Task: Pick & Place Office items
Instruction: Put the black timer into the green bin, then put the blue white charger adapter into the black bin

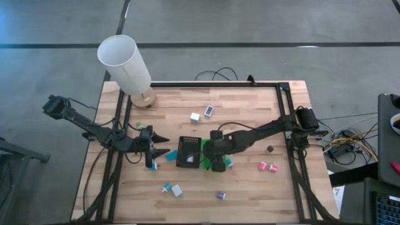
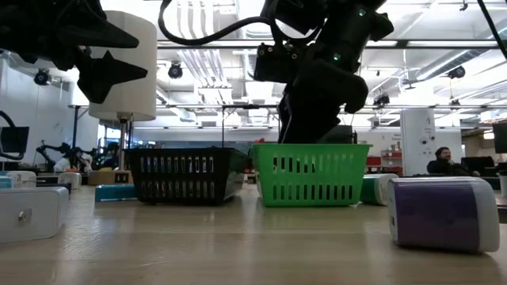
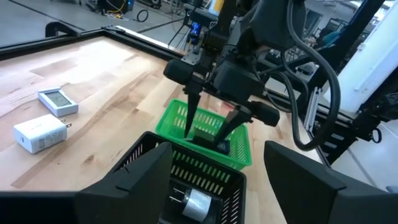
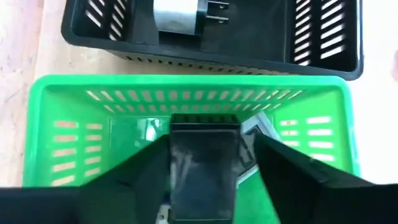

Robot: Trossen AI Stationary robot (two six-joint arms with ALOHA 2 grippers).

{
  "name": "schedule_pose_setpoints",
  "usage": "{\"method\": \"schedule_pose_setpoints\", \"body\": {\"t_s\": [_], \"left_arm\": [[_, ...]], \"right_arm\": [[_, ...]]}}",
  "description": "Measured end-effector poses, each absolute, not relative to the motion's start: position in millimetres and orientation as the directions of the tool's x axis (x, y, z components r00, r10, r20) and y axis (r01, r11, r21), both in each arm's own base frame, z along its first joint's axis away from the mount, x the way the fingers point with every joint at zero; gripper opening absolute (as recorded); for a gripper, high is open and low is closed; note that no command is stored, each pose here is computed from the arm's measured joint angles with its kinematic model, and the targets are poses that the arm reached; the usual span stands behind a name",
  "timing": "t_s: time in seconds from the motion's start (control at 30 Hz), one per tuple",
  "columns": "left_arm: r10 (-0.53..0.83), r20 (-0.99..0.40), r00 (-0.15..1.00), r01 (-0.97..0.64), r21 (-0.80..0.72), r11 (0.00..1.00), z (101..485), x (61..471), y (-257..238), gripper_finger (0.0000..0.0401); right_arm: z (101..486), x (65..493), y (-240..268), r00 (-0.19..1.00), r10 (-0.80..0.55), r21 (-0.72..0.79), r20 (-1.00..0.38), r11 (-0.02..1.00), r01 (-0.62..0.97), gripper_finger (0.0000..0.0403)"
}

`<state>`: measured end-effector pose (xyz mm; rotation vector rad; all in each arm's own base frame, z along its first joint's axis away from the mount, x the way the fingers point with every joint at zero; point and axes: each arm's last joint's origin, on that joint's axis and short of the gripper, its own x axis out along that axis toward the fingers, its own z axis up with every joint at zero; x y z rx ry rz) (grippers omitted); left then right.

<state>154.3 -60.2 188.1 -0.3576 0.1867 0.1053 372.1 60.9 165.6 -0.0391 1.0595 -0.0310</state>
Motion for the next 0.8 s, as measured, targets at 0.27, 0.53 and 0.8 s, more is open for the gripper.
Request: {"method": "schedule_pose_setpoints", "body": {"t_s": [0.27,0.53,0.8], "left_arm": [[0.071,-0.2,0.977,-0.136,-0.337,0.932,188,154,-60,0.0261],[0.071,-0.201,0.977,-0.136,-0.337,0.932,188,154,-60,0.0262],[0.067,-0.224,0.972,-0.14,-0.328,0.934,187,156,-61,0.0262]], "right_arm": [[177,371,61,0.503,-0.042,-0.044,-0.863,0.999,0.008,0.035],[221,348,57,0.53,-0.041,-0.028,-0.847,0.999,0.034,0.0364],[274,310,59,0.657,-0.151,-0.107,-0.739,0.988,0.107,0.0366]]}}
